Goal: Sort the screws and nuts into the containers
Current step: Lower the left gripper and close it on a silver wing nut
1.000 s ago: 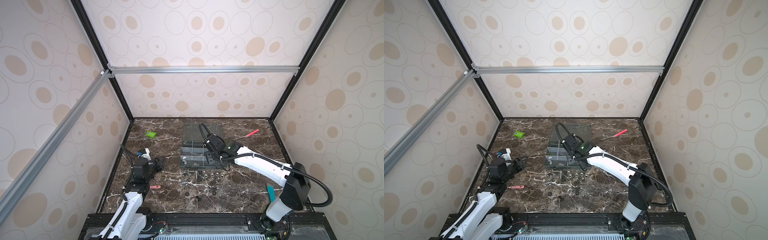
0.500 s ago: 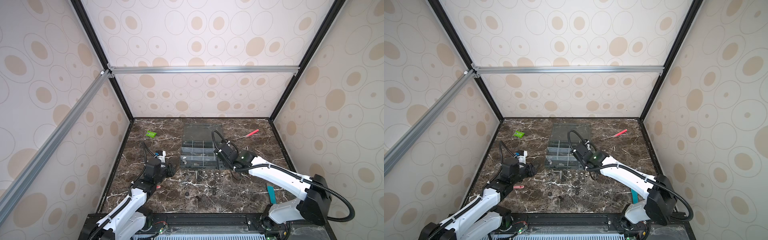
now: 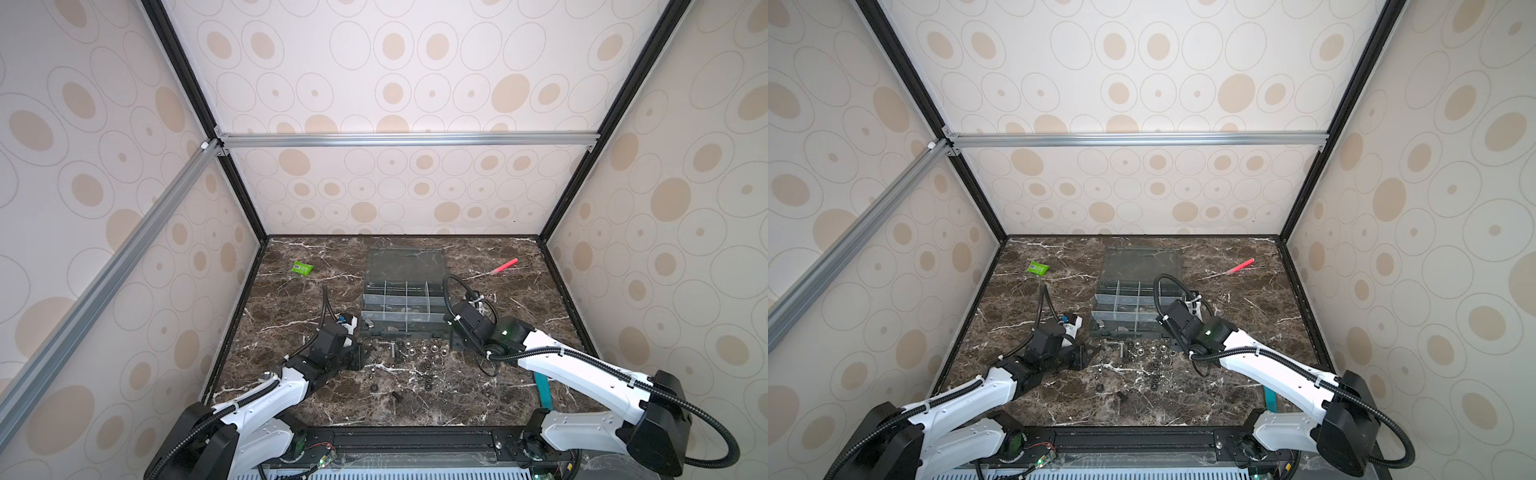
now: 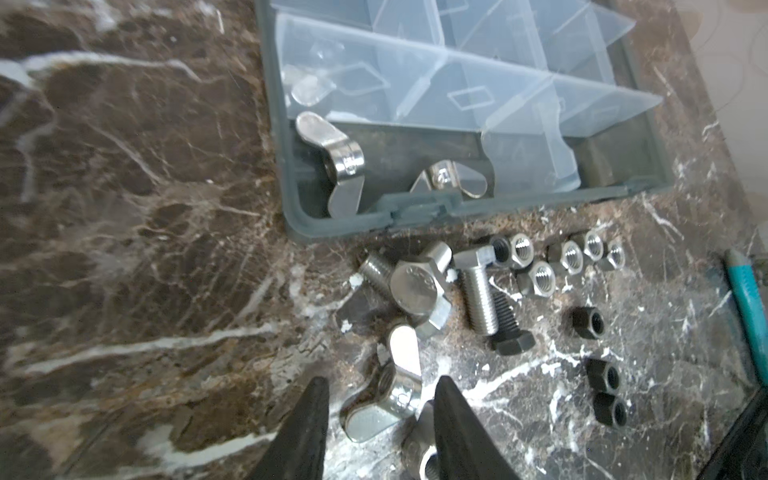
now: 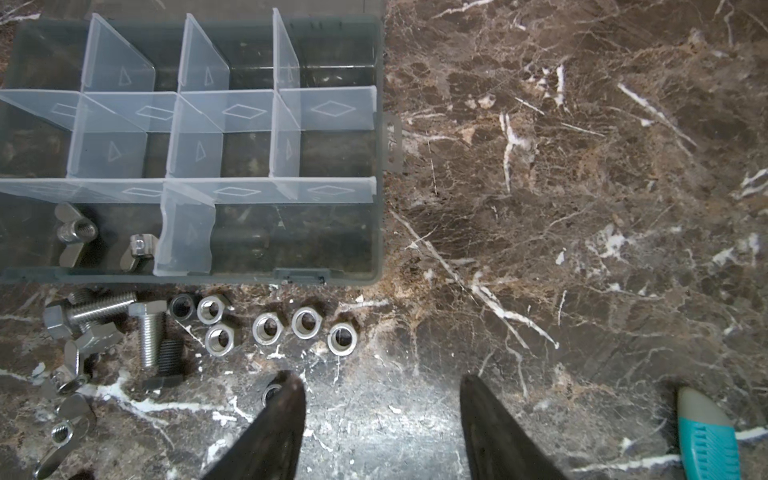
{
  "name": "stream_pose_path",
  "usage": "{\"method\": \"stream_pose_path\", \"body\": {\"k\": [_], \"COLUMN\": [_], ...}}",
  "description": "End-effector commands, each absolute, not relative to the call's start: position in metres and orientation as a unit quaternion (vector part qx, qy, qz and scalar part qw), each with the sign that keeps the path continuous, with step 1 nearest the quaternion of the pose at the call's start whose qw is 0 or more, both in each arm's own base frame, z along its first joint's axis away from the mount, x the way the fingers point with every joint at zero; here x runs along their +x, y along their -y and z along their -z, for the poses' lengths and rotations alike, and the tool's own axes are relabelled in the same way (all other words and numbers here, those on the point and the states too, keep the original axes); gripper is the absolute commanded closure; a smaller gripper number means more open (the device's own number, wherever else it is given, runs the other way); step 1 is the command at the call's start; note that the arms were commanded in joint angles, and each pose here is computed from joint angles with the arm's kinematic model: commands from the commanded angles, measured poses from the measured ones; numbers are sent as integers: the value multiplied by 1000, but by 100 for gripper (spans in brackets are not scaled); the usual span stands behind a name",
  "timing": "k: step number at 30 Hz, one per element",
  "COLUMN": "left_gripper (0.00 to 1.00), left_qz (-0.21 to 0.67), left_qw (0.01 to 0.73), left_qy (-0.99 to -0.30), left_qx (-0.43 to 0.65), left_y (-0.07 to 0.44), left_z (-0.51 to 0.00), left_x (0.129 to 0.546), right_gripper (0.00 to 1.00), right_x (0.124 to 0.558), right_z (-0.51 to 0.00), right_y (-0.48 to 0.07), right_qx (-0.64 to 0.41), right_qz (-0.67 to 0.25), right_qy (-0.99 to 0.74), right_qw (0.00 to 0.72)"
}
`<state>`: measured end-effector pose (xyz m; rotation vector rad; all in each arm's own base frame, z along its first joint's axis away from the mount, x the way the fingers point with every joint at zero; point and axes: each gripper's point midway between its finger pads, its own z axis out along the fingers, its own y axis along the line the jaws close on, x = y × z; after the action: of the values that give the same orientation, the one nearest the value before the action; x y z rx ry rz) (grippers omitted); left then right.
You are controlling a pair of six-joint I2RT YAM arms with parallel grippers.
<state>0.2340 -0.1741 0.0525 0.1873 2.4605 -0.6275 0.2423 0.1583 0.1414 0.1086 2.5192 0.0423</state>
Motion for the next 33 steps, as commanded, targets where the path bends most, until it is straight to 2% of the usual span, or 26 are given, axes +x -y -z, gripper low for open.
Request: {"method": "stream_pose_path", "body": {"k": [1, 33], "left_gripper": [58, 63], "left_qz": [216, 162], "left_qw": [302, 257], "left_qy": [-923, -938], "left_qx": [101, 165], "left_y": [180, 196], "left_z": [-60, -34], "left_x": [239, 237], "right_gripper": [38, 37], "right_x": [237, 235], "right_z": [-139, -134], "right_y": [-147, -137], "right_qx": [76, 91], "right_qz": [-16, 1], "right_qy": [-949, -946], "right_qw": [307, 311]}}
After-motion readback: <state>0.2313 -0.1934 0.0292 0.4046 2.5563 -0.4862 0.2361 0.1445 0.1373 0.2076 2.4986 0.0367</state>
